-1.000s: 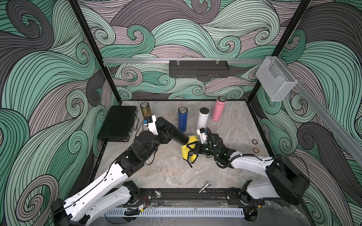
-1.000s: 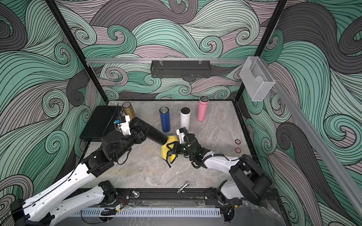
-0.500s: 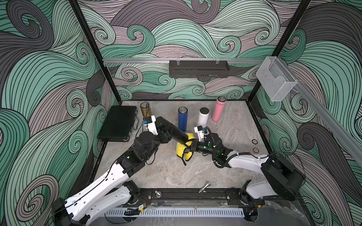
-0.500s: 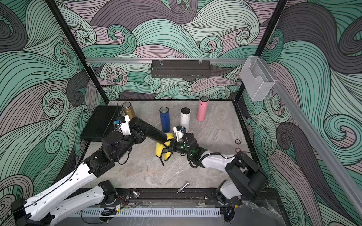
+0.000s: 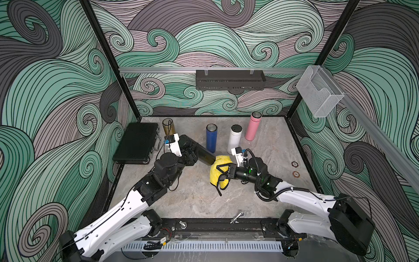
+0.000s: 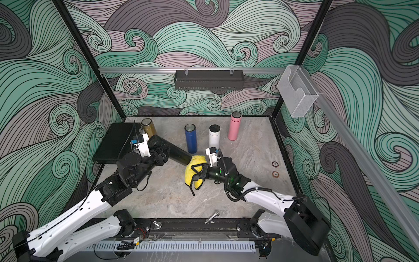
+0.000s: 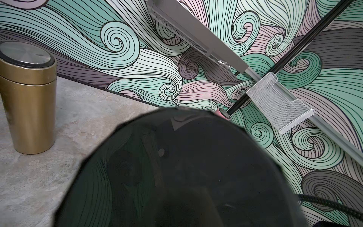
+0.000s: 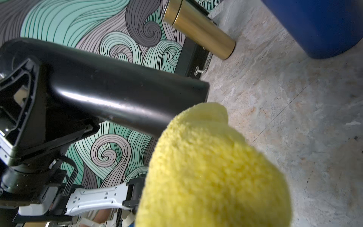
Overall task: Wipe the surface of the thermos
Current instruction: Wipe the dirt from the surface of the thermos.
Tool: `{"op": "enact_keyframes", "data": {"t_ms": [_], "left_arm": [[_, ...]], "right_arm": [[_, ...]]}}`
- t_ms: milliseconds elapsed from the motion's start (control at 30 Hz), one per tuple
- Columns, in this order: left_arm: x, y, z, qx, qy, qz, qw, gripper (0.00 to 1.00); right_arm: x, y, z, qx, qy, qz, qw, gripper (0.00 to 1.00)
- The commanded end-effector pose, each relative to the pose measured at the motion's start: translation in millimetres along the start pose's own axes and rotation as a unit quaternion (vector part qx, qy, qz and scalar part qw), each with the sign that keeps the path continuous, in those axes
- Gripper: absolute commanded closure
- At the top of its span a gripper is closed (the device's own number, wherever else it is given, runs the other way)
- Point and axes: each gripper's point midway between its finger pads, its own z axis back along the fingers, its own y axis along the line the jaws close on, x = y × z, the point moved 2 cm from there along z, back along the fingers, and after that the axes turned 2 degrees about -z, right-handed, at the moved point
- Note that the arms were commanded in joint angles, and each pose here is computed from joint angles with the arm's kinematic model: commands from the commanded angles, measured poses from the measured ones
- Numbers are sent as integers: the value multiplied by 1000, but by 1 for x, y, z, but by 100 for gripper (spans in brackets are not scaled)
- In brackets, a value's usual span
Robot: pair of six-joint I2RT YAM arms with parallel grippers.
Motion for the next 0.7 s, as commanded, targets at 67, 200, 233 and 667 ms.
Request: {"op": "enact_keyframes", "data": {"t_ms": [67, 200, 233, 667], "left_arm": [[13, -15, -5, -20, -14, 14, 1000, 100], [14, -22, -8, -34, -13, 21, 999, 100], [15, -22, -8, -35, -13, 21, 999, 100], [24, -20, 6, -35, -24, 15, 999, 100]], "right_arm": [[-13, 30, -7, -23, 43, 105, 993, 100], [-20, 29, -23, -34, 58, 122, 990, 100], [-21, 26, -27, -41, 59, 122, 990, 100], [-24, -54, -31, -198, 33, 95, 975, 100]]}}
